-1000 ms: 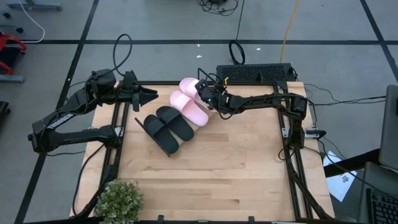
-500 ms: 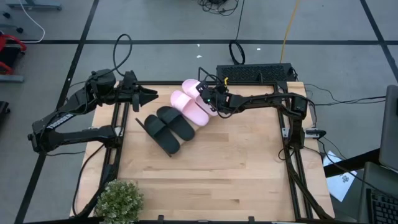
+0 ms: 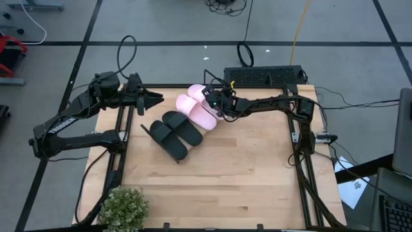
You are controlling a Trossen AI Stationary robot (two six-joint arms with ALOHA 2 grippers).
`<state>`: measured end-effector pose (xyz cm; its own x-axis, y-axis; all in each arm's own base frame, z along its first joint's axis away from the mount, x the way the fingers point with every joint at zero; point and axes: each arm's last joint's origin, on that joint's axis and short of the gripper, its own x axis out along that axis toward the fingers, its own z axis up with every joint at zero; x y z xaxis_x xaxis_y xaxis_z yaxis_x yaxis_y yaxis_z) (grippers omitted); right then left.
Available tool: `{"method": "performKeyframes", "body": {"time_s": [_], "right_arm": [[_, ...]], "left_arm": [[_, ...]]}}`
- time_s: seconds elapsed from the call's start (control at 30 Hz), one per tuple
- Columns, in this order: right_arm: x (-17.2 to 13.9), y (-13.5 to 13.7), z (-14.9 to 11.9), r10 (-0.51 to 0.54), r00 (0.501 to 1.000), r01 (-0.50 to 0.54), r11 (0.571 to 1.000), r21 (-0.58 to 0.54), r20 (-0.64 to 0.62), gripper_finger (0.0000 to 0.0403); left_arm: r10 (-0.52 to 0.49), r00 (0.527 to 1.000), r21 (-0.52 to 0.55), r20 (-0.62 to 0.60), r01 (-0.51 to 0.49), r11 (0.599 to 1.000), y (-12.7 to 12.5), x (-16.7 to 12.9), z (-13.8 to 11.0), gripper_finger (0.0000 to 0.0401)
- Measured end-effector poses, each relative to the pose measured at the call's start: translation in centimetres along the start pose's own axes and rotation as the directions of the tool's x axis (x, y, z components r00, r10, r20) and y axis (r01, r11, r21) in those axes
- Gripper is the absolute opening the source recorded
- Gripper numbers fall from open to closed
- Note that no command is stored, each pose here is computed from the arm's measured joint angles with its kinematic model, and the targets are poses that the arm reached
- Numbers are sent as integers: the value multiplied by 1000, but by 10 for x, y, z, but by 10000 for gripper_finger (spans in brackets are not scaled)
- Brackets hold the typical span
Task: Pick and place slides into the shelf
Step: Put the pink slide on the shelf
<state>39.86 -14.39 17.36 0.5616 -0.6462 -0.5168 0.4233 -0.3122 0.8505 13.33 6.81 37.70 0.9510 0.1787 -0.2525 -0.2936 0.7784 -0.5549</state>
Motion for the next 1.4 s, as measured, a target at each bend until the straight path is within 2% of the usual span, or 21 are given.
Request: {"method": "performKeyframes", "body": {"time_s": [0.13,0.23,0.63,0.83,1.23,1.4], "right_arm": [[2,7,0,72,997,-72,996,-54,-7,6],[1,8,-1,90,996,-90,993,-79,-3,7],[1,7,-1,75,997,-77,994,-78,-24,8],[1,4,-1,35,997,-36,999,-12,-62,9],[3,6,3,47,994,-48,999,-12,-100,10],[4,7,4,42,992,-45,999,-22,-118,38]], "left_arm": [[0,1000,-4,1,0,1000,0,0,0,165],[0,1000,-7,1,0,1000,0,0,0,165],[-13,1000,-7,-9,13,1000,-2,1,-1,165],[-2,1000,-3,-3,2,1000,-3,1,-2,165],[-5,1000,-5,-5,5,1000,-4,1,-2,165],[-6,1000,-4,-1,6,1000,-4,1,-2,165]]}}
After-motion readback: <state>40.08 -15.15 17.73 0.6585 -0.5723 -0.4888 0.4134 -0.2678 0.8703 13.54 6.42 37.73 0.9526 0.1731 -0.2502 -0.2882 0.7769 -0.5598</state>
